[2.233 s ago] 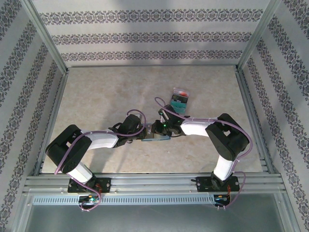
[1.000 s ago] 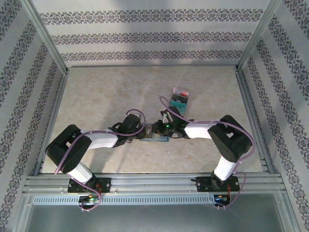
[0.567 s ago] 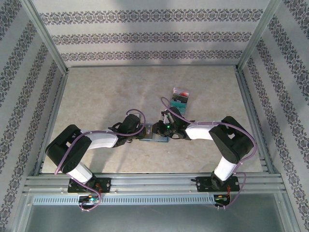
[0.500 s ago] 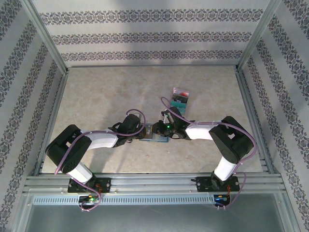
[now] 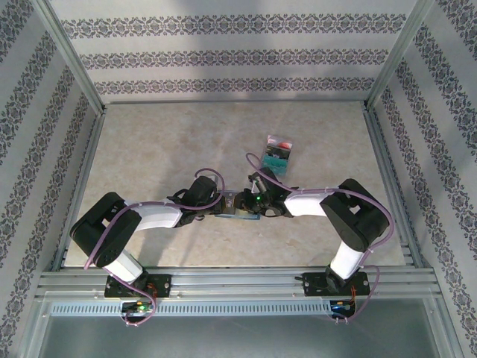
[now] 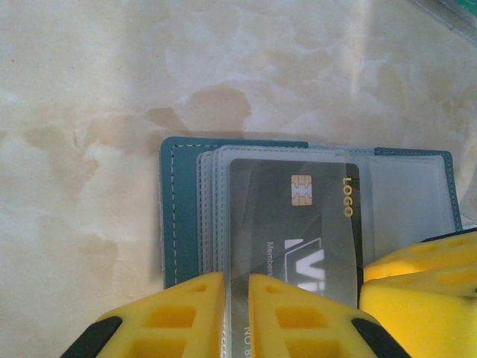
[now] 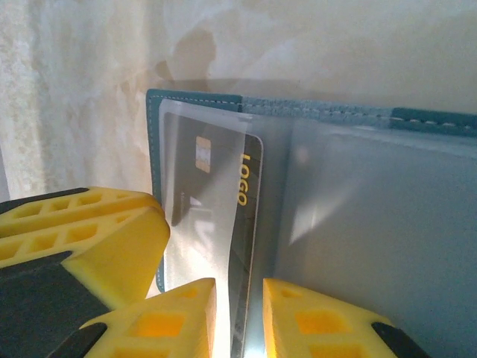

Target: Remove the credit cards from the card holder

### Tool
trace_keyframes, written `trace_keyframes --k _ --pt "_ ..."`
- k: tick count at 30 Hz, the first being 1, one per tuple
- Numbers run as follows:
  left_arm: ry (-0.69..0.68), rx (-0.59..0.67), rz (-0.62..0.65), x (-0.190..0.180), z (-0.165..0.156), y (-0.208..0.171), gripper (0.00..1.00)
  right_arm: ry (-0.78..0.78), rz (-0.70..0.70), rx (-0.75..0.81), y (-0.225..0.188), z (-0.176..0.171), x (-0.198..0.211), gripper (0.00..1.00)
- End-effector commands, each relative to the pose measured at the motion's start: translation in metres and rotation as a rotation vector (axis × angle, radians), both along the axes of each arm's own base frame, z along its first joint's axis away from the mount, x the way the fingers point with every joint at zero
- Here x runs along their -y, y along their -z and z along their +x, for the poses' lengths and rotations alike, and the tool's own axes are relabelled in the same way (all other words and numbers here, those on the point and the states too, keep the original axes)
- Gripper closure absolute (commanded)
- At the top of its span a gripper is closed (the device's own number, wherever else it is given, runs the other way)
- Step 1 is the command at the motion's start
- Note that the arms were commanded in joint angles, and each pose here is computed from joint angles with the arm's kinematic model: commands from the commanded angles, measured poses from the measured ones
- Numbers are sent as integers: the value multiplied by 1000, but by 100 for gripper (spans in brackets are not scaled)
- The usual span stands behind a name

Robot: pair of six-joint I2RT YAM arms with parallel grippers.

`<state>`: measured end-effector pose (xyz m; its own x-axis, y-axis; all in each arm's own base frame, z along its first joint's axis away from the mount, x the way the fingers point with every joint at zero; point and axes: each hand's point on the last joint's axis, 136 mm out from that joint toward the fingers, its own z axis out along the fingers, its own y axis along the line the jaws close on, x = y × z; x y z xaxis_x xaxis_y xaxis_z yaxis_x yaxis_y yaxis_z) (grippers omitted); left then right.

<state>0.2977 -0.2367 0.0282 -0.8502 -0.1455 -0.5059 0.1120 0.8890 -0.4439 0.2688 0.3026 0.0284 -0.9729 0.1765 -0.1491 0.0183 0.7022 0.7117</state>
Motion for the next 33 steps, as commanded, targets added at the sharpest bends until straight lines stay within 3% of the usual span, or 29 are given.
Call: trace_keyframes --k 1,33 --pt "-2 -15 13 -4 -3 1 84 5 -13 -11 3 1 -5 76" --pt "3 -21 16 -4 -4 2 84 4 84 46 -30 9 -10 80"
